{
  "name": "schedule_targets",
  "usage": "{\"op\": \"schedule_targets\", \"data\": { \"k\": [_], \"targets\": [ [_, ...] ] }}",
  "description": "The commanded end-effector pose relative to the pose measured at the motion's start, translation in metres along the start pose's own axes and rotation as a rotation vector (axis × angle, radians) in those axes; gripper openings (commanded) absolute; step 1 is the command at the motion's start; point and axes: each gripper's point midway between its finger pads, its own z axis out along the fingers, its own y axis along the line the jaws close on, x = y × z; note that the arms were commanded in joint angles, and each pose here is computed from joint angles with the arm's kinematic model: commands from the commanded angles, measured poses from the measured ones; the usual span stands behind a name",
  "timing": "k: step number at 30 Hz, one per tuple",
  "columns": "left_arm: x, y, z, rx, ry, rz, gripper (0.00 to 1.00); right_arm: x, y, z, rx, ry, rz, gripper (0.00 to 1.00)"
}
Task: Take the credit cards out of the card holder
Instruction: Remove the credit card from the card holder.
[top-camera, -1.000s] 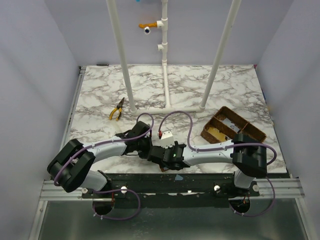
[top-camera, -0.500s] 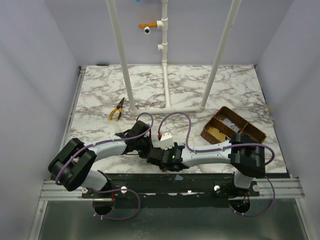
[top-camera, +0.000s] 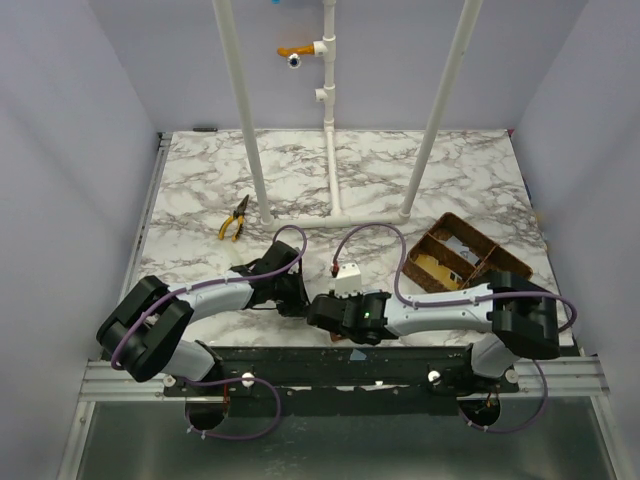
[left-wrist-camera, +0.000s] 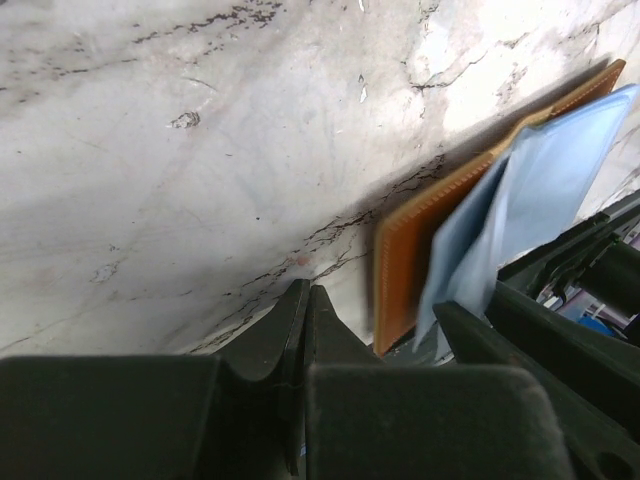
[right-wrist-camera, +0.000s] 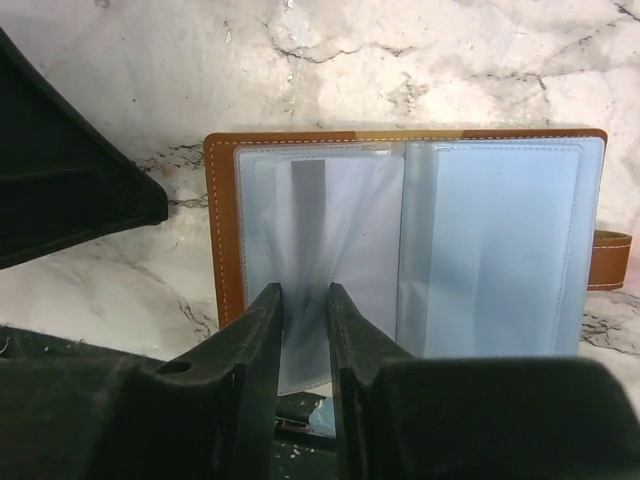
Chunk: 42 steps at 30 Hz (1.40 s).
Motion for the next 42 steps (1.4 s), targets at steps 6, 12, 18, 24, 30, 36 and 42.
{"op": "schedule_targets", "data": {
  "k": [6,12,18,24,30,36,42],
  "targets": [
    [0.001,0.018,0.0,-0.067,-0.01,0.024,0.0,-0.024,-0.003,-0.015,-0.124,-0.054,0.175,0.09],
    [-0.003,0.004,-0.015,-0.029,-0.034,0.052,0.0,-0.033,0.0,-0.022,-0.23,-0.065,0.266,0.07],
    [-0.01,-0.022,-0.041,0.031,-0.084,0.092,0.0,-0.037,0.002,-0.03,-0.329,-0.085,0.374,0.07],
    [-0.008,-0.046,-0.05,0.079,-0.089,0.125,0.0,-0.04,-0.008,-0.036,-0.41,-0.115,0.538,0.07],
    [-0.004,-0.061,-0.03,0.084,-0.051,0.141,0.0,-0.033,-0.022,-0.038,-0.434,-0.118,0.63,0.11],
    [-0.002,-0.067,-0.009,0.057,-0.017,0.15,0.0,-0.016,-0.036,-0.034,-0.409,-0.085,0.668,0.19],
    [-0.007,-0.055,-0.011,-0.002,-0.06,0.151,0.0,-0.004,-0.057,-0.033,-0.335,-0.071,0.678,0.23]
  ]
}}
